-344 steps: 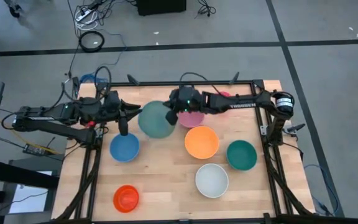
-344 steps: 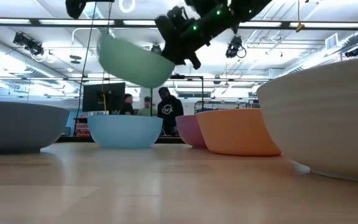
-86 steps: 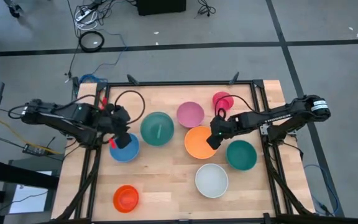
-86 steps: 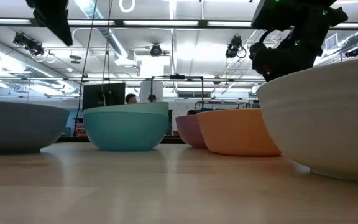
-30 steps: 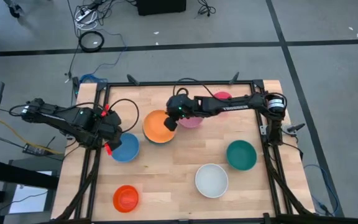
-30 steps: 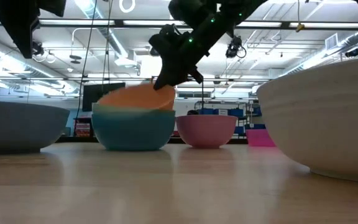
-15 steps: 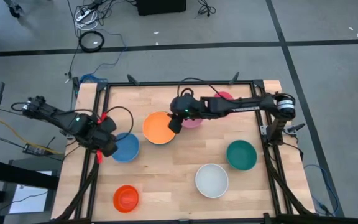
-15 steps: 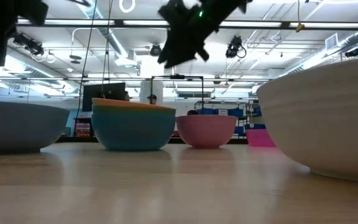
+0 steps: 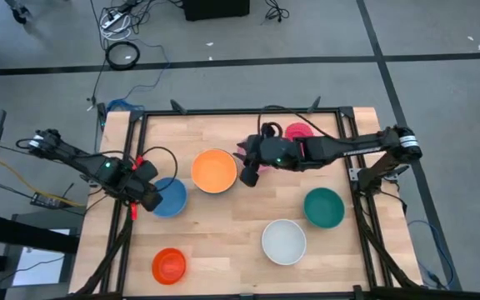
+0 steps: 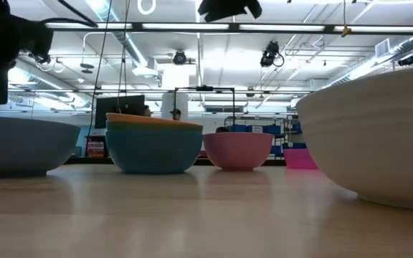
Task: Nest bowls inside each other
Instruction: Stack the blue bowl into the light orange bowl
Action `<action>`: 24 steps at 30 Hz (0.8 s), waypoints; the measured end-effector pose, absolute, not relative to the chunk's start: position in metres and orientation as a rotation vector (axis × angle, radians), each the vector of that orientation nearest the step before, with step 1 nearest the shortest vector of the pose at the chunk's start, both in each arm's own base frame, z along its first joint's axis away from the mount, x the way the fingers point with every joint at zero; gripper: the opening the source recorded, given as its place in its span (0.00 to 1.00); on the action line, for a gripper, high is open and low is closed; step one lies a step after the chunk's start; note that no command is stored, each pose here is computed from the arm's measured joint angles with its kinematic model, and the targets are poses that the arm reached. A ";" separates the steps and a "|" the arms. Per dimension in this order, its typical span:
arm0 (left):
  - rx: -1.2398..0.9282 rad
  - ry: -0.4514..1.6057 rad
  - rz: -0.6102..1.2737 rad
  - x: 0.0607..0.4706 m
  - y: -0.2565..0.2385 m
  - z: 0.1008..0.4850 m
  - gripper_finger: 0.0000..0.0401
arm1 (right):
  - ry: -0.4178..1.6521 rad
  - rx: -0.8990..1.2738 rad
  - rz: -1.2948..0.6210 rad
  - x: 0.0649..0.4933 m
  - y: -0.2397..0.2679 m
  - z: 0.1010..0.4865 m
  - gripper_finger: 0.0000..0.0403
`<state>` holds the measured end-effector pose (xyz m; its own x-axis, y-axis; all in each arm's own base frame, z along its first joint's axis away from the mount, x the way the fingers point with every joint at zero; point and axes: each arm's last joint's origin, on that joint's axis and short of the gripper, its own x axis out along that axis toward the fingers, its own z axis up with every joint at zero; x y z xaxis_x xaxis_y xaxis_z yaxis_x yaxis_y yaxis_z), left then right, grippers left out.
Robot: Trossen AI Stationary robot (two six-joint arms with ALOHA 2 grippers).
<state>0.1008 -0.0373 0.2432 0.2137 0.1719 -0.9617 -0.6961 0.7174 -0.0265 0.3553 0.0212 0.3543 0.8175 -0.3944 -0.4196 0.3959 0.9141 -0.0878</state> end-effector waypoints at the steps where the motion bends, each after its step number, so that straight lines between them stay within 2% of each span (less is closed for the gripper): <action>1: -0.543 1.209 0.663 0.101 -0.037 0.242 0.24 | 0.441 0.002 -0.418 0.355 0.023 0.355 0.32; 6: -0.628 1.205 0.792 0.103 -0.038 0.232 0.24 | 0.445 -0.005 -0.400 0.355 0.031 0.354 0.32; 24: -0.525 1.298 1.009 0.130 -0.043 0.209 0.24 | 0.474 -0.007 -0.395 0.358 0.034 0.347 0.32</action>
<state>0.1295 -0.0432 0.2087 -0.0474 0.3139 -0.9483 -0.8417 0.4986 0.2071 0.3577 0.0344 0.3472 0.8156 -0.3717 -0.4434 0.3687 0.9245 -0.0969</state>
